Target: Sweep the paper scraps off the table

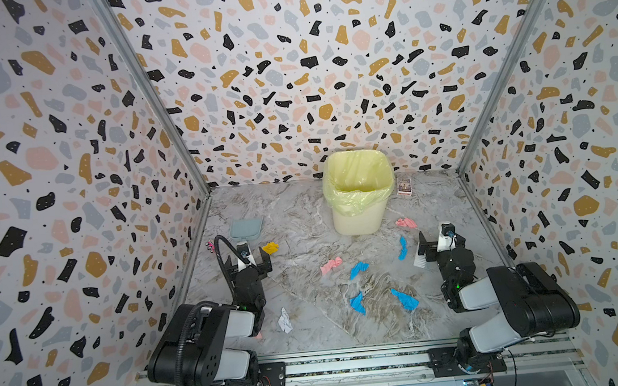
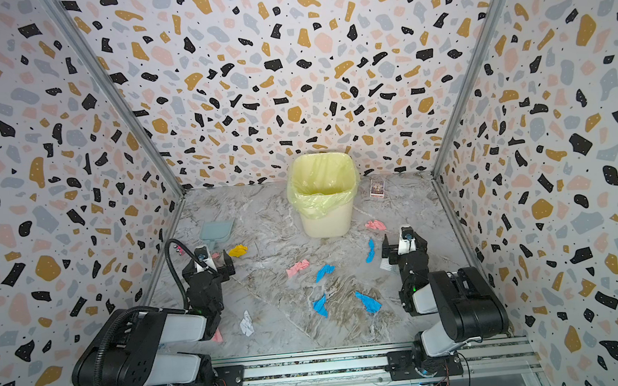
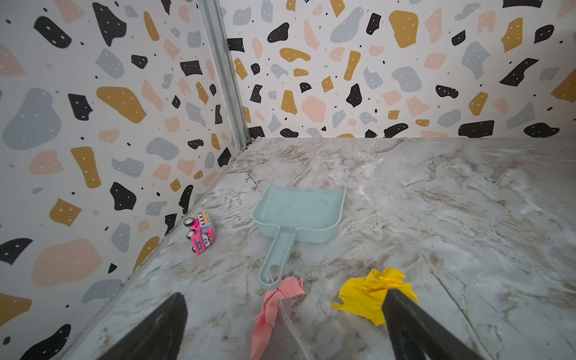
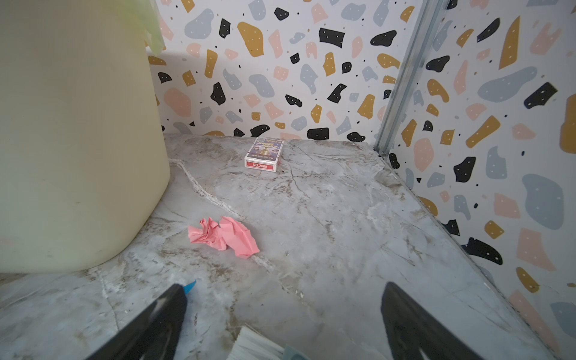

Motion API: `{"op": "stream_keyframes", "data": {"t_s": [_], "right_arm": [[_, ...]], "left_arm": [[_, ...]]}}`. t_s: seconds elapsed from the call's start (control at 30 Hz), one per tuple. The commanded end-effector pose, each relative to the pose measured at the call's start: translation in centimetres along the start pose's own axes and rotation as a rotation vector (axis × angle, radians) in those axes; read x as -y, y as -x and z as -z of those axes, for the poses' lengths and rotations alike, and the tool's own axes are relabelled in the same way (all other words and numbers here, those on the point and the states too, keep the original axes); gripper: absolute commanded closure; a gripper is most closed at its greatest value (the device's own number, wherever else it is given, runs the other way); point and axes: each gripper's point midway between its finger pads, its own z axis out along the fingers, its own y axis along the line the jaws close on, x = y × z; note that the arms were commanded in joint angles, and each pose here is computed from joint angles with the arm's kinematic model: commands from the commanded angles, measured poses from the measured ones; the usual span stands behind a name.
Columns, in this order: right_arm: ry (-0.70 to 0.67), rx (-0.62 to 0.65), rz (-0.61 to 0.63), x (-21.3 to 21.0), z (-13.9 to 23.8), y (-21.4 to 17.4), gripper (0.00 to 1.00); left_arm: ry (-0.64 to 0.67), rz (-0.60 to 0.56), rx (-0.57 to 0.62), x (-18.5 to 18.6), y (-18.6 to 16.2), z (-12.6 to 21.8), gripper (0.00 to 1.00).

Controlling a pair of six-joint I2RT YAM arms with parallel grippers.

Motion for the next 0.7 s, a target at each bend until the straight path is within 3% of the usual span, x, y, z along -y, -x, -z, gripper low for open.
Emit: {"op": "stream_keyframes", "data": {"t_s": [0.0, 0.67], "right_arm": [[-0.001, 0.025, -0.014, 0.09, -0.38, 0.89, 0.01], [-0.017, 0.008, -0.012, 0.3, -0.32, 0.97, 0.01]], "left_arm": [[-0.002, 0.03, 0.054, 0.09, 1.59, -0.2, 0.01], [0.001, 0.038, 0.073, -0.15, 2.51, 0.04, 0.0]]}}
